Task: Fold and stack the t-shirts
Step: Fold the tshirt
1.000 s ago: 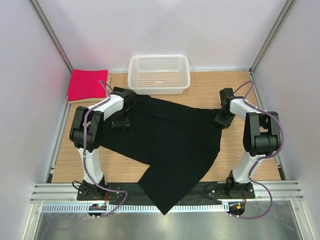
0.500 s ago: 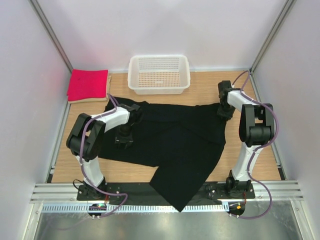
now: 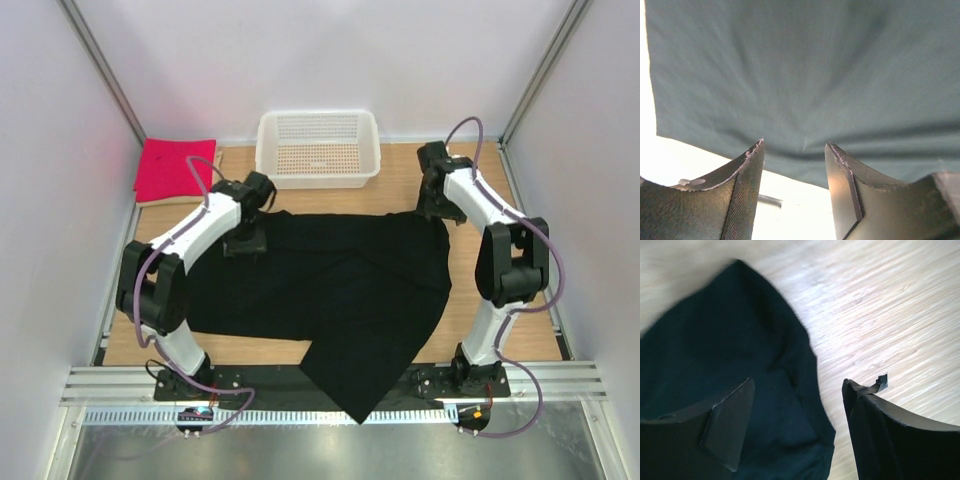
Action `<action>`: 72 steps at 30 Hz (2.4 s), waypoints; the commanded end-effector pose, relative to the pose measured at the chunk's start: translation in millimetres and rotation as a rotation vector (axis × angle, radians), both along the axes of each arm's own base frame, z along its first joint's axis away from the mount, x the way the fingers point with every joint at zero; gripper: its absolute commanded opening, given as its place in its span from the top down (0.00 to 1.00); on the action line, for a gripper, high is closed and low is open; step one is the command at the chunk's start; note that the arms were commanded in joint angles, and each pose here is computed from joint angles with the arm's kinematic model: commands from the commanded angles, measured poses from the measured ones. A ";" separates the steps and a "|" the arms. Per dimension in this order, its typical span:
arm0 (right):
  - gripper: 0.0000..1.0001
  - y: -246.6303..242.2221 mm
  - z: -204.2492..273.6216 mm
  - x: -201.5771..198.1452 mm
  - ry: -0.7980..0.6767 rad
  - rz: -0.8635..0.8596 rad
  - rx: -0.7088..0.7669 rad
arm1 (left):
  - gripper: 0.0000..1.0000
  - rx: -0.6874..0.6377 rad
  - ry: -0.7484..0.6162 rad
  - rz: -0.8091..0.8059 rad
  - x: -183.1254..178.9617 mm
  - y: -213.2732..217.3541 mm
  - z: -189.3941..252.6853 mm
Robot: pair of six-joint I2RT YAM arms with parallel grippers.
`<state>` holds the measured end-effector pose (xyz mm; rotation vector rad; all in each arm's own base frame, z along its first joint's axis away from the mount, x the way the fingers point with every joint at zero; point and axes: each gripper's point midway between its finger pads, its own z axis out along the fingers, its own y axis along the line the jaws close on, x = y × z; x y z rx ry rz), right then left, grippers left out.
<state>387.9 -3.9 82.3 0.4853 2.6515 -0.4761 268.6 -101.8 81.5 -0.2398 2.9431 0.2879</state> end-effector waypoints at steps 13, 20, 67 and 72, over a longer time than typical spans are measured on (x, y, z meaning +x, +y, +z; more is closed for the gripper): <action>0.78 264.8 38.9 -136.5 -0.092 0.656 0.420 | 0.59 -0.212 -0.045 0.140 80.7 41.4 -25.4; 0.52 271.8 -19.3 -173.7 0.069 0.773 0.272 | 0.59 -0.230 0.014 0.208 93.2 55.3 -64.5; 0.37 18.5 23.2 20.8 -0.182 -0.021 0.301 | 0.53 -0.425 -0.283 0.207 161.9 57.0 33.3; 0.41 18.1 3.1 40.1 -0.183 0.008 0.304 | 0.52 -0.433 -0.250 0.276 158.2 72.8 19.1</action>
